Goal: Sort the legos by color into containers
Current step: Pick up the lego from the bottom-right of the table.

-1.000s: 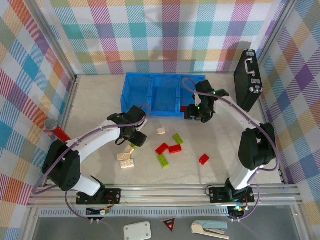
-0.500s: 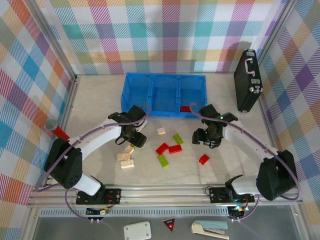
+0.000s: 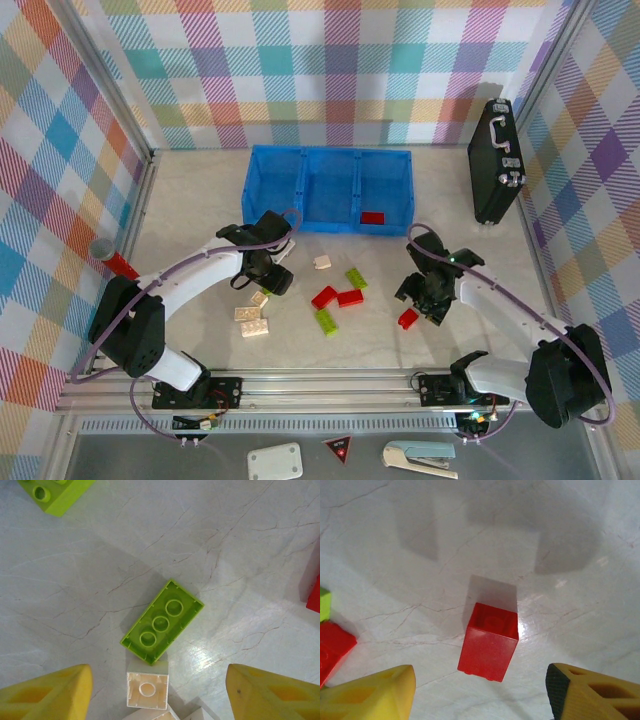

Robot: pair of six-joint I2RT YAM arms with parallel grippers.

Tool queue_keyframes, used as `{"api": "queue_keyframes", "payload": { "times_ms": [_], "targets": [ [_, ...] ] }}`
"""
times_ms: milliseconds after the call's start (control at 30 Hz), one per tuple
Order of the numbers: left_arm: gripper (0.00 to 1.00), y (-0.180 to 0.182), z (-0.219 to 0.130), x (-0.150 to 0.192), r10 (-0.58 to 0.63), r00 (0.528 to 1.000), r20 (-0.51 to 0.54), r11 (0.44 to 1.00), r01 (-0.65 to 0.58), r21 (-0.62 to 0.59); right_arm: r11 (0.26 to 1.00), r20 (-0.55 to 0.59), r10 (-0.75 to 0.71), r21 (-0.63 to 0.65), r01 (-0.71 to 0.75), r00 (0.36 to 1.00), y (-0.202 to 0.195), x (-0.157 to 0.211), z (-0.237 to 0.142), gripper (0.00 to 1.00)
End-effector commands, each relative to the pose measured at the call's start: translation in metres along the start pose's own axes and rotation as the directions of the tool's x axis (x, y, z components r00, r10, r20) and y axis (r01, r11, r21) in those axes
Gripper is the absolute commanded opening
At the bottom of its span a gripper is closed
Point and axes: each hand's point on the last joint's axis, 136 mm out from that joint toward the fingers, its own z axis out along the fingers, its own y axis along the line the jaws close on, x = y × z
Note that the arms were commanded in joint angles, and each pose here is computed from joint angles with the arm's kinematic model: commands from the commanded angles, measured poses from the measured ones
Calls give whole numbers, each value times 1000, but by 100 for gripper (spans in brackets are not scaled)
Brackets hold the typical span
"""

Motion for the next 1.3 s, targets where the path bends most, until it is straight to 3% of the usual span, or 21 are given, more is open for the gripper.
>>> {"api": "queue_keyframes", "payload": {
  "times_ms": [0, 267, 433, 800, 1000, 1267],
  "targets": [
    [70, 2, -4, -2, 6, 1000, -11, 1000, -6, 3, 996, -49, 89, 10, -89, 995, 1, 8, 13, 70],
    [71, 6, -3, -1, 7, 1000, -15, 1000, -7, -20, 992, -133, 109, 74, -99, 985, -5, 19, 41, 60],
    [71, 6, -3, -1, 7, 1000, -17, 1000, -7, -19, 991, -116, 111, 83, -102, 987, -10, 18, 44, 44],
    [71, 7, -2, -1, 4, 1000, -19, 1000, -5, -25, 995, -92, 84, 62, -79, 992, -6, 14, 33, 37],
    [70, 7, -4, -2, 1, 1000, -7, 1000, -1, -27, 997, -35, -69, -23, 68, 997, 19, -2, 14, 39],
    [70, 8, -5, -3, 1, 1000, 2, 1000, -1, -28, 944, 55, -309, -105, 314, 949, 67, -29, -10, 40]
  ]
}}
